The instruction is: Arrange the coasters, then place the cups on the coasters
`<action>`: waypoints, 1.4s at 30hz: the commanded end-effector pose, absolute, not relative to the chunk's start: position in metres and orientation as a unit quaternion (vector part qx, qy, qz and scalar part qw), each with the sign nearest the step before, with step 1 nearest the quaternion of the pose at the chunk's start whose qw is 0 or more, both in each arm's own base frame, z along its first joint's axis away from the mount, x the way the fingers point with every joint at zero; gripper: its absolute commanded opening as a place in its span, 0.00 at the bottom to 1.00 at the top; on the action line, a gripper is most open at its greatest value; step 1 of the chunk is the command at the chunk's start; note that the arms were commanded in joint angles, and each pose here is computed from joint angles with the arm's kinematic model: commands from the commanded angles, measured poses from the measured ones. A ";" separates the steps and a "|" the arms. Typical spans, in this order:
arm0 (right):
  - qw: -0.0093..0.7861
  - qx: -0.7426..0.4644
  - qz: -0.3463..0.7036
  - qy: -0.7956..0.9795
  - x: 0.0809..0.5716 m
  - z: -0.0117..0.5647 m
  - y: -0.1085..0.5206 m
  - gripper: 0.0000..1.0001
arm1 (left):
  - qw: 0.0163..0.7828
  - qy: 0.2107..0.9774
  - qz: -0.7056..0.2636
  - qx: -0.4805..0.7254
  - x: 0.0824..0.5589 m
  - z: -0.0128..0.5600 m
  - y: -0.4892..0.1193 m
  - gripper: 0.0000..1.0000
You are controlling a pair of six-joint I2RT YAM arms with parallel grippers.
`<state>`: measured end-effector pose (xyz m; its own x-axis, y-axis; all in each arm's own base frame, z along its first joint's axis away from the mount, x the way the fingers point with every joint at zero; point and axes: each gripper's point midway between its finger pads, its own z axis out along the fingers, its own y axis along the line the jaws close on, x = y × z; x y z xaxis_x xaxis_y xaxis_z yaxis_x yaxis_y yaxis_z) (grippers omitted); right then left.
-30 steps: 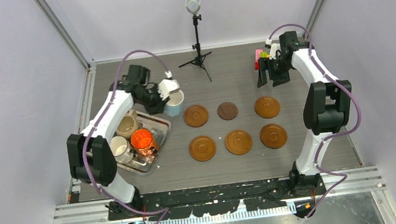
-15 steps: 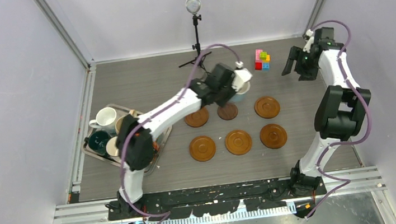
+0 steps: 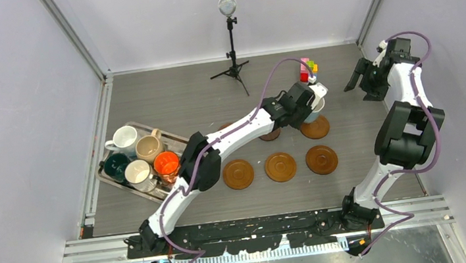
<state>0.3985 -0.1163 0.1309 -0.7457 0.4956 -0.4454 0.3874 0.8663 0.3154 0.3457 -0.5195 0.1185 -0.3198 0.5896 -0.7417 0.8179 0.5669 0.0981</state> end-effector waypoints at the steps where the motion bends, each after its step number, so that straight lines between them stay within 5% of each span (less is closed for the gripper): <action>1: 0.316 0.223 0.104 0.916 0.407 0.161 -0.117 0.79 | 0.479 0.765 -0.207 0.378 0.358 0.187 -0.553 0.00; 42: 0.309 0.220 0.106 0.919 0.408 0.152 -0.119 0.79 | 0.437 0.790 -0.224 0.367 0.335 0.122 -0.572 0.00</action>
